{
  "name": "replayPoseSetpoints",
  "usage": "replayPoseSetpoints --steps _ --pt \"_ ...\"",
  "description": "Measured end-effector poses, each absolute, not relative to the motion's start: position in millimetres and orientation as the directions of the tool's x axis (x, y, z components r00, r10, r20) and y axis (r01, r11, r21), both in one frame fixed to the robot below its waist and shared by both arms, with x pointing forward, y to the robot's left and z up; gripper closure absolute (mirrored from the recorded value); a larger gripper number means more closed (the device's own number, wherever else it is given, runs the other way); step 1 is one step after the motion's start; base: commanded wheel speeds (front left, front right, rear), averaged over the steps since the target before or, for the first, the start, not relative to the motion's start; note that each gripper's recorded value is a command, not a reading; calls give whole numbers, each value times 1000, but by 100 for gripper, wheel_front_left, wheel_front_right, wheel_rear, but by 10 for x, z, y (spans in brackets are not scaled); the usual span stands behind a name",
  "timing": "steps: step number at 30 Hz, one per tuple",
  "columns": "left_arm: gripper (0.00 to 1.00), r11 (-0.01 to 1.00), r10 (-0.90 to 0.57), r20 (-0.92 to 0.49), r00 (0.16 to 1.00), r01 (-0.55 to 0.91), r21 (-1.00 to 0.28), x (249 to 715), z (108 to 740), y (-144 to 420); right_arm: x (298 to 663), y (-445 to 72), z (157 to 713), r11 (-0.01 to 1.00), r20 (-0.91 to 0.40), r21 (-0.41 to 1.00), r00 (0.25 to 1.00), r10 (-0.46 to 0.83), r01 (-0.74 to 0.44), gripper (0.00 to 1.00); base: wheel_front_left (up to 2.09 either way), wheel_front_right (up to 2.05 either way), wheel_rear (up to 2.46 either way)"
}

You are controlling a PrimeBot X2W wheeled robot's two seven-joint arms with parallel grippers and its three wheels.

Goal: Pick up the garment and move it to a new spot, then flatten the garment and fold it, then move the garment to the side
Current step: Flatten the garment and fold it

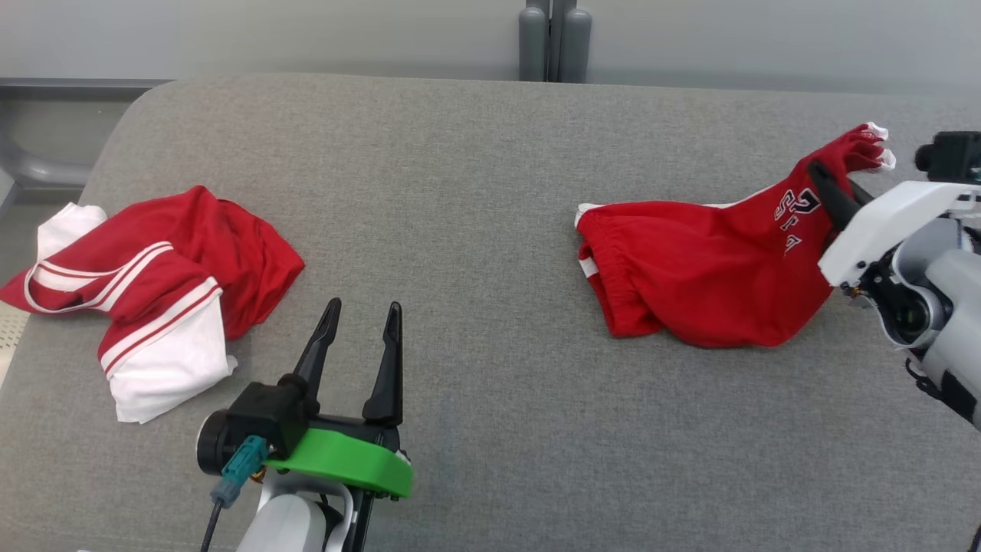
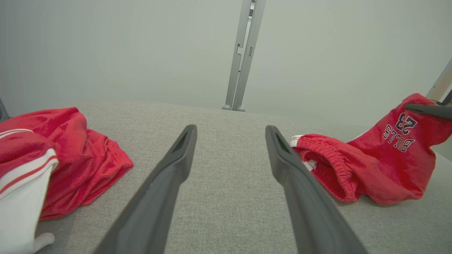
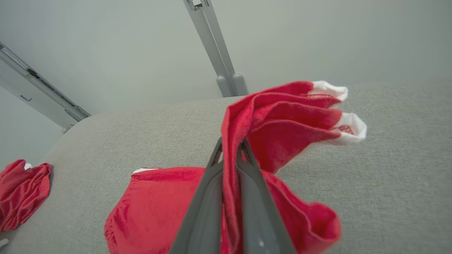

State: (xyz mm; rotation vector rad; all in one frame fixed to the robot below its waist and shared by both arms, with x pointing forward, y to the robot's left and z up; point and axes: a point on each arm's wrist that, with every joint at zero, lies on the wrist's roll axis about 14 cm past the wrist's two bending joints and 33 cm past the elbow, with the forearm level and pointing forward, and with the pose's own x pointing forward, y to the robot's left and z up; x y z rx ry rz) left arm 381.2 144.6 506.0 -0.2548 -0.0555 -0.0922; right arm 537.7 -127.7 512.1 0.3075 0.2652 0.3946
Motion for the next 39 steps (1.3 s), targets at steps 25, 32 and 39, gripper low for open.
replayPoseSetpoints --steps 25,32,39 --pt "0 961 68 33 997 -56 -271 3495 4972 1863 4907 193 4562 750 -437 233 622 650 -619 0 0 0 0" --pt "0 961 40 52 998 -25 -277 3548 5021 1775 4901 110 4924 742 -279 266 688 670 -615 0 0 0 0" --pt "0 960 21 86 996 4 -279 3600 5121 1713 5073 -578 5405 810 -106 272 821 561 -519 0 0 0 0"
